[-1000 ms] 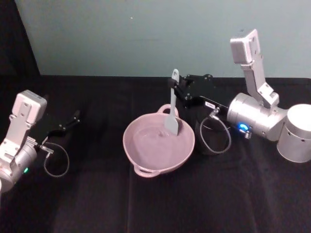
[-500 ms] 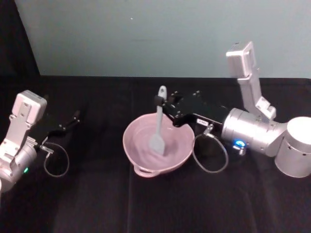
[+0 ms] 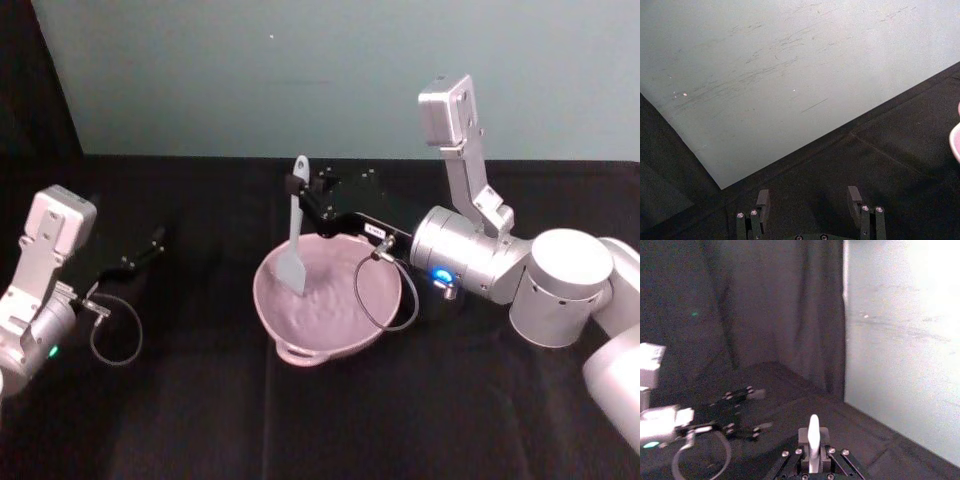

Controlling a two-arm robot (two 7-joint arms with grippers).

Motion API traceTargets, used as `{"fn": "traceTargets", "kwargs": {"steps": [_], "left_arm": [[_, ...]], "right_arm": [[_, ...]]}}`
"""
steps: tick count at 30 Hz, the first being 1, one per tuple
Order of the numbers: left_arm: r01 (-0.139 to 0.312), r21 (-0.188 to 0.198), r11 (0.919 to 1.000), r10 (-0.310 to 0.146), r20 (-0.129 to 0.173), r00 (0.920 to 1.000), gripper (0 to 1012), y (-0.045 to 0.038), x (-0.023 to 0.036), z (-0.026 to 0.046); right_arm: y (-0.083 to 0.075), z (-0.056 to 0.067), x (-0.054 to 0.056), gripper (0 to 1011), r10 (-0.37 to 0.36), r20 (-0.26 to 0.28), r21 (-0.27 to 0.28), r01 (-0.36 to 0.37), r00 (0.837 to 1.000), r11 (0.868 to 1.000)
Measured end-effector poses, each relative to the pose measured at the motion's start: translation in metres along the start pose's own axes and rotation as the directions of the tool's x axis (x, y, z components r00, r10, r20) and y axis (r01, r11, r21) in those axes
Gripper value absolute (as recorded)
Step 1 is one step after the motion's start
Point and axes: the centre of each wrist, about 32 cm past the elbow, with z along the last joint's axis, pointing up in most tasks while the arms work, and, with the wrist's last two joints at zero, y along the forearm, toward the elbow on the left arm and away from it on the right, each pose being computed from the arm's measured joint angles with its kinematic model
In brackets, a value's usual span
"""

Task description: Use the one hand to pick up the spoon and stir the clear water in the bowl.

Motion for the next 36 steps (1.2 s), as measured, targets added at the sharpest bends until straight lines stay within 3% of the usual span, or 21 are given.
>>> {"fn": "traceTargets", "kwargs": {"steps": [5, 11, 17, 21, 27, 30, 36], "left_arm": [[0.0, 0.0, 1.0, 0.0, 0.0, 1.0, 1011, 0.0, 0.0, 0.0], [0.0, 0.0, 1.0, 0.0, 0.0, 1.0, 1011, 0.0, 0.0, 0.0], [0.0, 0.0, 1.0, 0.0, 0.0, 1.0, 1011, 0.0, 0.0, 0.0], [0.0, 0.0, 1.0, 0.0, 0.0, 1.0, 1011, 0.0, 0.0, 0.0], [0.0, 0.0, 1.0, 0.0, 0.0, 1.0, 1011, 0.0, 0.0, 0.0], [0.0, 0.0, 1.0, 0.0, 0.0, 1.0, 1011, 0.0, 0.0, 0.0], [0.0, 0.0, 1.0, 0.0, 0.0, 1.0, 1011, 0.0, 0.0, 0.0]], "right_arm": [[0.007, -0.003, 0.007, 126, -0.06, 0.018, 0.012, 0.06, 0.998, 0.998], [0.005, -0.002, 0.016, 126, -0.115, 0.046, 0.005, 0.115, 0.992, 0.993], [-0.012, 0.003, 0.024, 126, -0.154, 0.064, -0.024, 0.156, 0.986, 0.988], [-0.024, 0.007, 0.026, 126, -0.141, 0.054, -0.046, 0.143, 0.989, 0.989], [-0.038, 0.011, 0.017, 126, -0.09, 0.035, -0.054, 0.092, 0.995, 0.994], [-0.046, 0.013, 0.007, 126, -0.045, 0.031, -0.045, 0.047, 0.999, 0.998], [-0.044, 0.012, -0.009, 126, 0.03, 0.005, -0.04, -0.029, 1.0, 0.999]]}}
